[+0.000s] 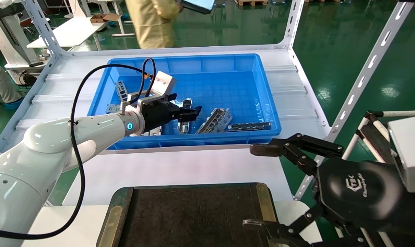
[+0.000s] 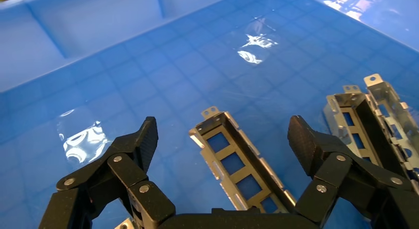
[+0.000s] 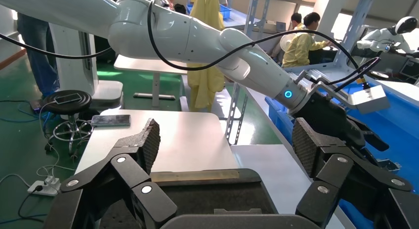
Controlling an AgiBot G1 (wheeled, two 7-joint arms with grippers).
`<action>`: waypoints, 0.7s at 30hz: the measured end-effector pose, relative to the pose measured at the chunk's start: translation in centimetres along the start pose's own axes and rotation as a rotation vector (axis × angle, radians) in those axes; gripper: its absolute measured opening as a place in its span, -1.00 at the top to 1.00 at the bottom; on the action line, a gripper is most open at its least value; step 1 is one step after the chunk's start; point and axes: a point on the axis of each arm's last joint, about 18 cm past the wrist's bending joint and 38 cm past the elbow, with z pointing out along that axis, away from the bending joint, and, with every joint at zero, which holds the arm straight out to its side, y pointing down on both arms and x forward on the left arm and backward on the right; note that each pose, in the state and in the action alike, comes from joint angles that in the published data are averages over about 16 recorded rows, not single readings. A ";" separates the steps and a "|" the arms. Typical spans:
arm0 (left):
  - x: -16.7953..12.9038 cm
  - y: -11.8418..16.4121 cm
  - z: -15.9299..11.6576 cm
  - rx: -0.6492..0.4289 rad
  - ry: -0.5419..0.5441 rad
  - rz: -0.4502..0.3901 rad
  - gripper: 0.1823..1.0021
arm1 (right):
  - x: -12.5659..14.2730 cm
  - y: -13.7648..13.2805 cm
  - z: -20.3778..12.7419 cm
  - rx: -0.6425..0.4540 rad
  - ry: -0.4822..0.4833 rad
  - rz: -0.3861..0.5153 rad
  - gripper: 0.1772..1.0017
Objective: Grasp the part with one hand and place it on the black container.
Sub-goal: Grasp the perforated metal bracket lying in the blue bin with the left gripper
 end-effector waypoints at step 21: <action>-0.4 1.5 0.0 -0.026 -0.017 -0.019 -0.14 | 0.0 0.0 0.0 0.000 0.000 0.000 -0.16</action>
